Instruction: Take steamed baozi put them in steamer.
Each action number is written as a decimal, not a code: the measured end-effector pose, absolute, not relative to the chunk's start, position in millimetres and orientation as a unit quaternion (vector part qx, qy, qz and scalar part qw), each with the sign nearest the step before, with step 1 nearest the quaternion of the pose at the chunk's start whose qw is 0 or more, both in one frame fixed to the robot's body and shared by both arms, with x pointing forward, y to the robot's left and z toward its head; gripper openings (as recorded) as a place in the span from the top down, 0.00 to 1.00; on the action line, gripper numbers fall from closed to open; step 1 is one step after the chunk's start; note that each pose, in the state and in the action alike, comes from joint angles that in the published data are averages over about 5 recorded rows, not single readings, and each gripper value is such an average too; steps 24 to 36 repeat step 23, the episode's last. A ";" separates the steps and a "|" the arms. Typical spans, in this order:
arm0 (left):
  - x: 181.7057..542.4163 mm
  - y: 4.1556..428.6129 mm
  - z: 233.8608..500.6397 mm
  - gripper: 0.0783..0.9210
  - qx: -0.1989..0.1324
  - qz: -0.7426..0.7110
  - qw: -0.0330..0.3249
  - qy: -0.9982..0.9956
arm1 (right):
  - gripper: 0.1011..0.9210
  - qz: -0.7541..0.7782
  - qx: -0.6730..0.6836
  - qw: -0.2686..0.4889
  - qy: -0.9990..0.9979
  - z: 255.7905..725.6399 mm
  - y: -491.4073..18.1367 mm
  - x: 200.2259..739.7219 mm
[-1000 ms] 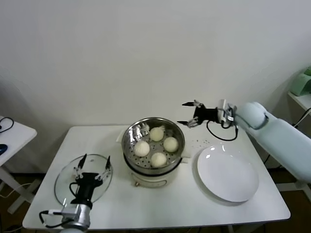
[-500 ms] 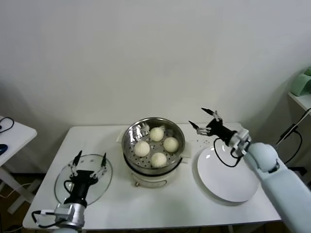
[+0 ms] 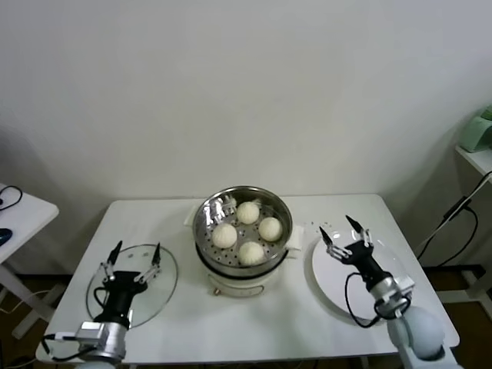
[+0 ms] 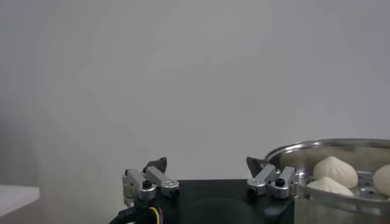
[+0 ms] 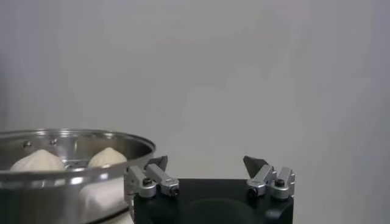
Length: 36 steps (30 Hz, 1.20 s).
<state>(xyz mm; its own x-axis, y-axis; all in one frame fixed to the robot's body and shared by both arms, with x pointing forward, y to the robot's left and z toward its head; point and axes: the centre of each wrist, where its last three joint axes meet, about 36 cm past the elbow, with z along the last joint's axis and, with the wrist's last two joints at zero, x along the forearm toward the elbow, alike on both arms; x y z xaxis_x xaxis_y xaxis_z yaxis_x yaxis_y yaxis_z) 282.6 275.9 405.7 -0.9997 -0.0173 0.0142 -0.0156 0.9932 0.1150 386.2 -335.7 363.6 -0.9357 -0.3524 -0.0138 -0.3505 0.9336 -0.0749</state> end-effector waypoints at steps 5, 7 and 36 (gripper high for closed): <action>281.6 278.4 403.9 0.12 0.008 -0.051 0.010 -0.999 | 0.12 -0.011 -0.147 0.000 0.989 346.2 -336.9 354.0; 282.0 279.5 403.3 0.12 0.008 -0.049 0.011 -0.999 | 0.12 -0.004 -0.138 -0.005 0.990 341.3 -338.2 344.2; 282.0 287.4 405.1 0.12 0.007 -0.036 0.012 -0.999 | 0.12 0.030 -0.110 -0.013 0.993 330.2 -331.2 313.2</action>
